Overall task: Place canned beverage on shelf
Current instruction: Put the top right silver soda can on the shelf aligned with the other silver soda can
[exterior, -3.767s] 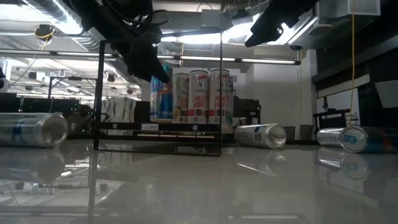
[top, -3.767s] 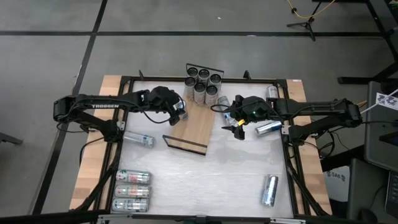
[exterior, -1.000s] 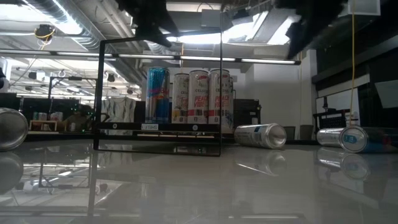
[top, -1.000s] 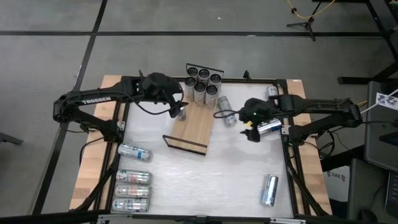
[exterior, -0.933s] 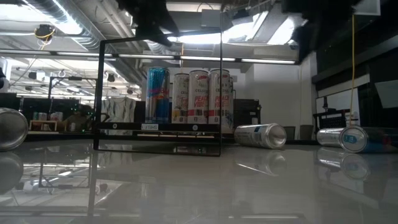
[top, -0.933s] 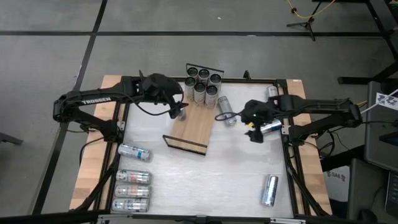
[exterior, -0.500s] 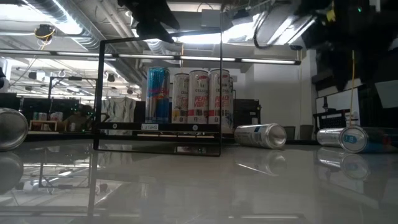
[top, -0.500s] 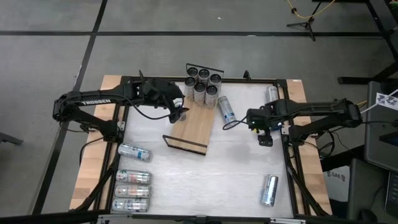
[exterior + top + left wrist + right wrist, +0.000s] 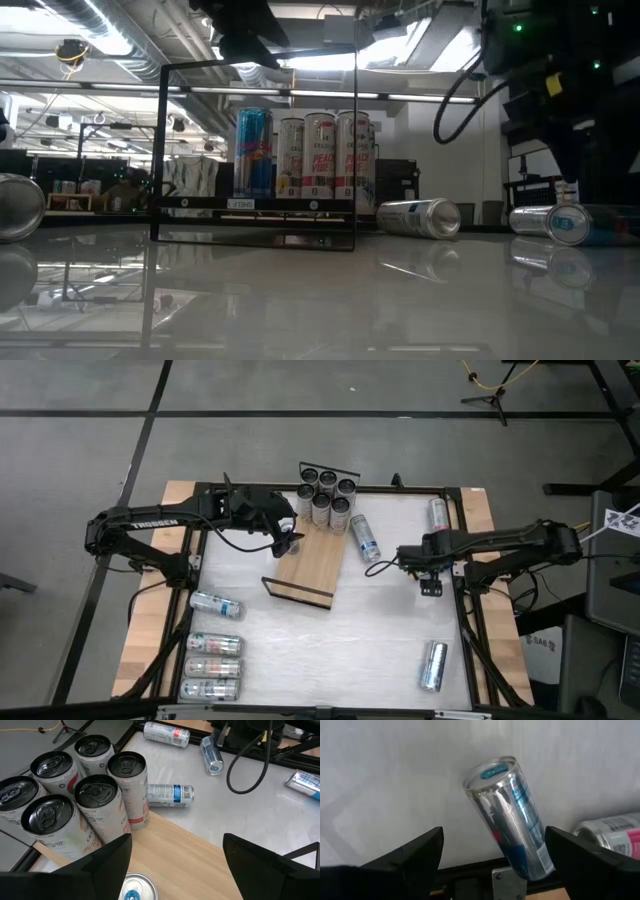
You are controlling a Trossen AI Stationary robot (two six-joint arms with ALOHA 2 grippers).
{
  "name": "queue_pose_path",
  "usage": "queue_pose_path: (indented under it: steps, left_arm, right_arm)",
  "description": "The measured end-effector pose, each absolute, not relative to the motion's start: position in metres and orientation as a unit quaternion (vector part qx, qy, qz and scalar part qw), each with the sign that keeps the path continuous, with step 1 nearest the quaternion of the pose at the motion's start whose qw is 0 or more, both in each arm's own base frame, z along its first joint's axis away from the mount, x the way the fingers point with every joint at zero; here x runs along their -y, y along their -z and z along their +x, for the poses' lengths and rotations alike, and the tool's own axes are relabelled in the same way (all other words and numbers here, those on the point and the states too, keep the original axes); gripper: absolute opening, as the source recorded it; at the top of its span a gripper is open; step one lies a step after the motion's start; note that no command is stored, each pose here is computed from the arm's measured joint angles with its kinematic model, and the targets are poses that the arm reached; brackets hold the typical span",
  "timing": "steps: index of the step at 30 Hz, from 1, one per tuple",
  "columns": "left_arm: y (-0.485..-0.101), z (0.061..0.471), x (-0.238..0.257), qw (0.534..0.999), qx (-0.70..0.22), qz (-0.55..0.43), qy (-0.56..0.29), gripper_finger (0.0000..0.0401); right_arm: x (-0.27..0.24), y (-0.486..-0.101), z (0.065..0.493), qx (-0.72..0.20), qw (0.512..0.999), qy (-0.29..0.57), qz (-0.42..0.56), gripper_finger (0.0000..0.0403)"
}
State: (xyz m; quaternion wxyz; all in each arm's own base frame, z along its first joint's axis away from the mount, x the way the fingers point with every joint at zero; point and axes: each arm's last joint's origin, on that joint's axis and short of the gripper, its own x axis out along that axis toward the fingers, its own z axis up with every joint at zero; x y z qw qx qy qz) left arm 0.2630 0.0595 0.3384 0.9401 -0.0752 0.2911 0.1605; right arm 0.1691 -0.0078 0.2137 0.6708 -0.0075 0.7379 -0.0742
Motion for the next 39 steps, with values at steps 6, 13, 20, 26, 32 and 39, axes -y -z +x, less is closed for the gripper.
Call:
queue_pose_path:
  steps: [6,13,20,26,32,39]
  left_arm:
    - [-0.338,0.263,-0.059,0.940,-0.291,-0.075,-0.161,0.0304]
    - [-0.338,0.263,-0.060,0.940,-0.291,-0.074,-0.164,0.0304]
    - [-0.338,0.263,-0.060,0.940,-0.291,-0.074,-0.164,0.0304]
    - [-0.338,0.263,-0.060,0.940,-0.291,-0.074,-0.164,0.0304]
    - [-0.338,0.263,-0.060,0.940,-0.291,-0.074,-0.164,0.0304]
    - [-0.338,0.263,-0.060,0.940,-0.291,-0.074,-0.164,0.0304]
  right_arm:
    - [0.009,-0.207,0.169,-0.733,0.674,0.083,-0.017,0.0344]
    - [0.009,-0.197,0.176,-0.745,0.662,0.080,-0.021,0.0344]
    - [0.009,-0.178,0.186,-0.784,0.616,0.062,-0.042,0.0344]
    - [0.010,-0.161,0.196,-0.804,0.590,0.061,-0.048,0.0342]
    - [0.010,-0.153,0.200,-0.811,0.580,0.055,-0.053,0.0297]
    - [0.010,-0.153,0.201,-0.808,0.583,0.046,-0.062,0.0255]
